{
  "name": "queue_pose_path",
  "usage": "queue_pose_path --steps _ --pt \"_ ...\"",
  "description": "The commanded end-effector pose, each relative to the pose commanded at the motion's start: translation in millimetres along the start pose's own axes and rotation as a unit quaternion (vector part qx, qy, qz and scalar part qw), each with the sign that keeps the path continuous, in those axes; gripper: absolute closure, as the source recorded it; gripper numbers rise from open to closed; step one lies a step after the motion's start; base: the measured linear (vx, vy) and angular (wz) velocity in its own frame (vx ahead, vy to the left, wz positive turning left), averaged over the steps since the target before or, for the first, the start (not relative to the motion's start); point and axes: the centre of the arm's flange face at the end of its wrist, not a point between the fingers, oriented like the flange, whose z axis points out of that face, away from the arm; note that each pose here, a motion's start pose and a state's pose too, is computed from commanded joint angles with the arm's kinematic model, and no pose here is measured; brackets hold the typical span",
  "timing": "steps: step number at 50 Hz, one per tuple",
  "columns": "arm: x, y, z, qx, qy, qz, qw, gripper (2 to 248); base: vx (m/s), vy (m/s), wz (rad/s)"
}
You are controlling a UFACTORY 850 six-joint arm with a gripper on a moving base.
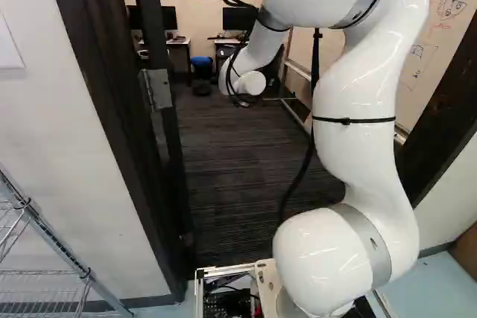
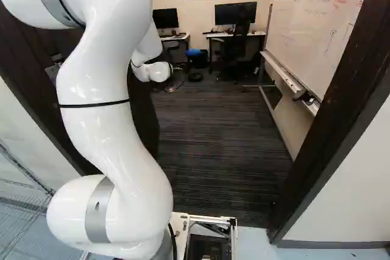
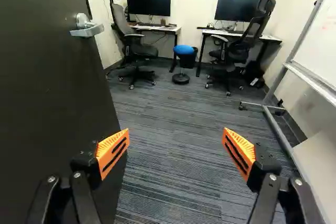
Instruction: Open the door and move inside
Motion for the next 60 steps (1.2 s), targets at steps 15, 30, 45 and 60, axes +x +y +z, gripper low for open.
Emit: queue_pose_path --steps 15,30,45,60 --pt "-6.2 4.3 -22.5 -0.006 -0.003 0.004 1.0000 3 0.000 0.000 0.000" --pt "-16.3 9.4 -54.1 -0.014 -0.007 0.009 0.9998 3 0.000 0.000 0.000" --pt "-31.5 14.3 -94.3 -0.025 -0.011 0.016 0.9995 3 0.000 0.000 0.000" --pt "-53.5 18.2 -143.3 -0.039 -0.017 0.024 0.9988 3 0.000 0.000 0.000"
